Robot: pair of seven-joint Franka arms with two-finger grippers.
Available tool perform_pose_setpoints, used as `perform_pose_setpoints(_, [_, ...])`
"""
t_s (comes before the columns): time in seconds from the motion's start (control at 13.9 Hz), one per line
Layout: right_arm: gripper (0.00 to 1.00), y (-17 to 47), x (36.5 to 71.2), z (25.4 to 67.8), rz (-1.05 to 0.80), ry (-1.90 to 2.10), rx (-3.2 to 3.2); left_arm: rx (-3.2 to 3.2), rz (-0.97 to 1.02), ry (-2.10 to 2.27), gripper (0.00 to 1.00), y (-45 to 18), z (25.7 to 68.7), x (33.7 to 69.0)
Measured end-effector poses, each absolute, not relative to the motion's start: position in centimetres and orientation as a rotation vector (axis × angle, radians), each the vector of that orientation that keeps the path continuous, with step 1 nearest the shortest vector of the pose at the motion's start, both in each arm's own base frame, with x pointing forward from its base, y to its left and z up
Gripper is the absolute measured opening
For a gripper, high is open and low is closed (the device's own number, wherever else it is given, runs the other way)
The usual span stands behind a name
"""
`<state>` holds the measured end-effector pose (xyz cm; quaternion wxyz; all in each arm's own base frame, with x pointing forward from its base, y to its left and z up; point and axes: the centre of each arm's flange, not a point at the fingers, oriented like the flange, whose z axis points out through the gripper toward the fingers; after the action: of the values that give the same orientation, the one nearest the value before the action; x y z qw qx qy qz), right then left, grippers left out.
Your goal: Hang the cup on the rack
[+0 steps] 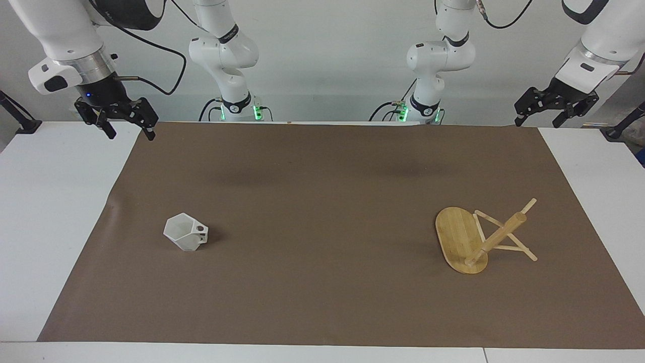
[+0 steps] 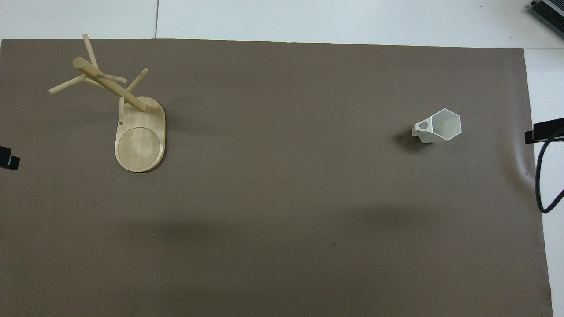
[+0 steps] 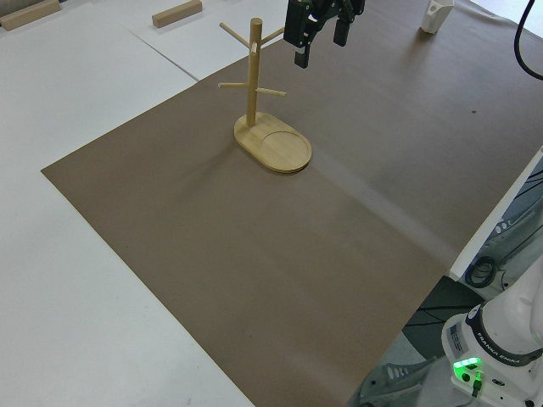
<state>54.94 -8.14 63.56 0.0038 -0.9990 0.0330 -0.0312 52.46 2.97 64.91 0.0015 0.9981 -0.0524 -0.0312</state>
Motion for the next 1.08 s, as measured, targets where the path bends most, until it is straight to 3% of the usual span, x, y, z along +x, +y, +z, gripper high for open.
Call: perform_pose_setpoints(1.08, [1.00,-7.87,54.95,63.20,-0.086,0.087,-3.131,3.133,-0.098,-0.164,1.00,2.97,64.91,52.45])
